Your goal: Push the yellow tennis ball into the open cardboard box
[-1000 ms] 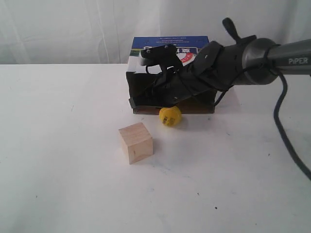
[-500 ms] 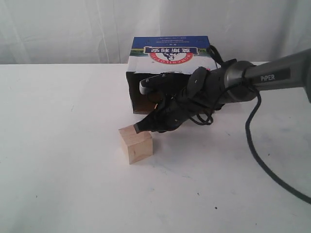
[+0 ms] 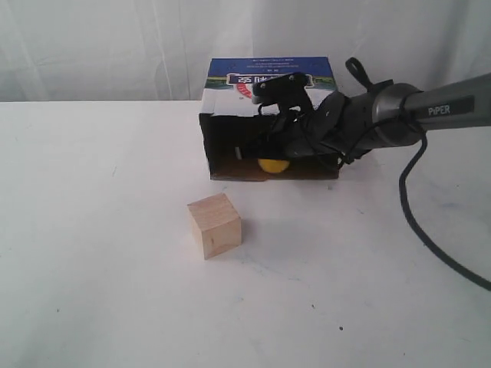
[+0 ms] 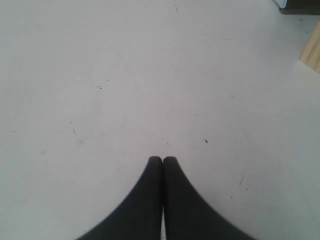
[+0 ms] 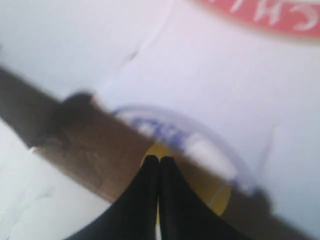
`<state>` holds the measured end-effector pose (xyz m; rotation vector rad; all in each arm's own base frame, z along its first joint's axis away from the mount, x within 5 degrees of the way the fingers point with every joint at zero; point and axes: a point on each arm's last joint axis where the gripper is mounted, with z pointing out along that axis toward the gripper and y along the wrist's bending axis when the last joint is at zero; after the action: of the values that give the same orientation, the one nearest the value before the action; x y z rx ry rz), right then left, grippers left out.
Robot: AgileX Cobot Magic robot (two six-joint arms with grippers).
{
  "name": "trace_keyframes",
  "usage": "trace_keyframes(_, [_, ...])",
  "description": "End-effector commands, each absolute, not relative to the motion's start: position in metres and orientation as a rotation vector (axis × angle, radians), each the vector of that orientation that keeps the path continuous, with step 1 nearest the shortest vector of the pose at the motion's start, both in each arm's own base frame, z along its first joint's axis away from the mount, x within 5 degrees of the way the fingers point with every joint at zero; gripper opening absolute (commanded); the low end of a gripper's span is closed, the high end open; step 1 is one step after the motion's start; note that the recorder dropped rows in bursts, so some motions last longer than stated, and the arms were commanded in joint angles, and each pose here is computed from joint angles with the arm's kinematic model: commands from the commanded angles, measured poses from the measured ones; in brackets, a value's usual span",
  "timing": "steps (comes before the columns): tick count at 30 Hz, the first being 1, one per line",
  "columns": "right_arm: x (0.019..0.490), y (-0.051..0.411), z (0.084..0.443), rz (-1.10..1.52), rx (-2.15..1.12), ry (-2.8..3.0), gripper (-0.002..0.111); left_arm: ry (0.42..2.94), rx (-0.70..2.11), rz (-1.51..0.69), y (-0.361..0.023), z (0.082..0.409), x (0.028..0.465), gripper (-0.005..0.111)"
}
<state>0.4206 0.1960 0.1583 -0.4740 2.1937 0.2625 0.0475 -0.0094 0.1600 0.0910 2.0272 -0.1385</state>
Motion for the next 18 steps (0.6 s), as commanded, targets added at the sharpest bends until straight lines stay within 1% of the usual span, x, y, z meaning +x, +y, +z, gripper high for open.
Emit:
trace_keyframes(1, [0.43,0.196,0.175,0.26,-0.488,2.146,0.0,2.065,0.103,-0.148,-0.01,0.155,0.046,0.0])
trace_keyframes(8, [0.421,0.201,0.195,0.341,-0.58,2.19,0.0,2.065,0.103,-0.148,-0.01,0.155,0.046,0.0])
trace_keyframes(12, [0.412,0.203,0.189,0.398,-0.652,2.279,0.0,2.065,0.103,-0.148,-0.01,0.155,0.046,0.0])
trace_keyframes(13, [0.408,0.202,0.185,0.405,-0.718,2.32,0.0,2.065,0.103,-0.148,-0.01,0.155,0.046,0.0])
trace_keyframes(18, [0.396,0.197,0.177,0.356,-0.869,2.449,0.0,2.065,0.103,-0.148,-0.01,0.155,0.046,0.0])
